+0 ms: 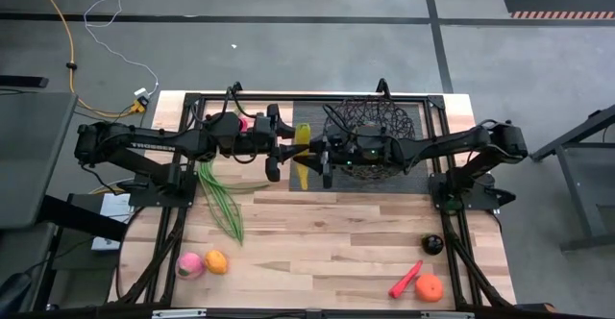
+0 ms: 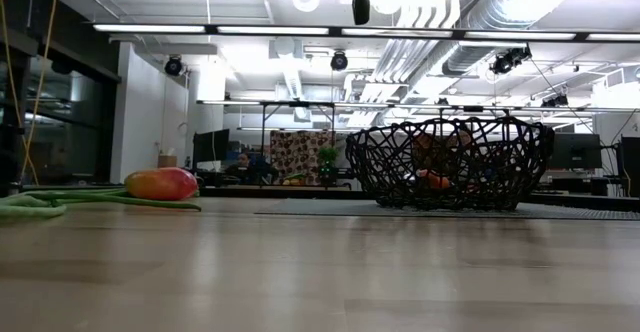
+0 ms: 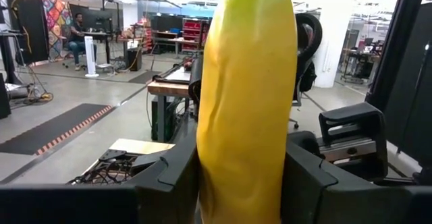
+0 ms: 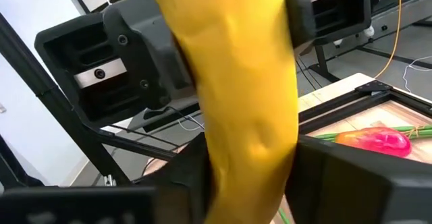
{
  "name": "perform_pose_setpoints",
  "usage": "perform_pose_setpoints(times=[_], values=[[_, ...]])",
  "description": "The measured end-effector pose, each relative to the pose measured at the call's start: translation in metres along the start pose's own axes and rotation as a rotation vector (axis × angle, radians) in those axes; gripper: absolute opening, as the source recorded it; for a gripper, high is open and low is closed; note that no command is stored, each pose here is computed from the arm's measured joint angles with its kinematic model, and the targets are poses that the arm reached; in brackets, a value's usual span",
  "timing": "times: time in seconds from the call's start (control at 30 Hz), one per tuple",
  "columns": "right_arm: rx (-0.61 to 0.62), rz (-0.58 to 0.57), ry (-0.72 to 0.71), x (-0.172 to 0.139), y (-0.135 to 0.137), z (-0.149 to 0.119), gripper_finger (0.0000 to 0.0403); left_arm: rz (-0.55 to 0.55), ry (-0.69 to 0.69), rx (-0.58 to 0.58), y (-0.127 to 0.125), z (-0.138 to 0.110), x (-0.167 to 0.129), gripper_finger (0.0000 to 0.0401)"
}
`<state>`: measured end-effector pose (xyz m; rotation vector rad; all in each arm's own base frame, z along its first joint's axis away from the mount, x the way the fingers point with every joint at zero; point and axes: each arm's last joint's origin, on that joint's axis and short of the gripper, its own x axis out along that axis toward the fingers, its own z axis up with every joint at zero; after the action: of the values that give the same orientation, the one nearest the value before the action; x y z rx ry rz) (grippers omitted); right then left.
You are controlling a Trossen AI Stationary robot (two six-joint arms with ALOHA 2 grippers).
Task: Build produce basket
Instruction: Put the yellow banana into the black basket
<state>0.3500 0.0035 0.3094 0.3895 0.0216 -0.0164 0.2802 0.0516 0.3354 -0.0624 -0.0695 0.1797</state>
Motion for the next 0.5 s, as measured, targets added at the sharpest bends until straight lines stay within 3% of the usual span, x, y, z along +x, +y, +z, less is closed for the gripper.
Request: perform_pose_setpoints(times=[0.5], values=[[-0.006,0.01,0.005,-0.0001,0.0002,-0.0003,0.0111,0.0,0.003,-0.003,0.0,-0.0002,0.0,0.0152]])
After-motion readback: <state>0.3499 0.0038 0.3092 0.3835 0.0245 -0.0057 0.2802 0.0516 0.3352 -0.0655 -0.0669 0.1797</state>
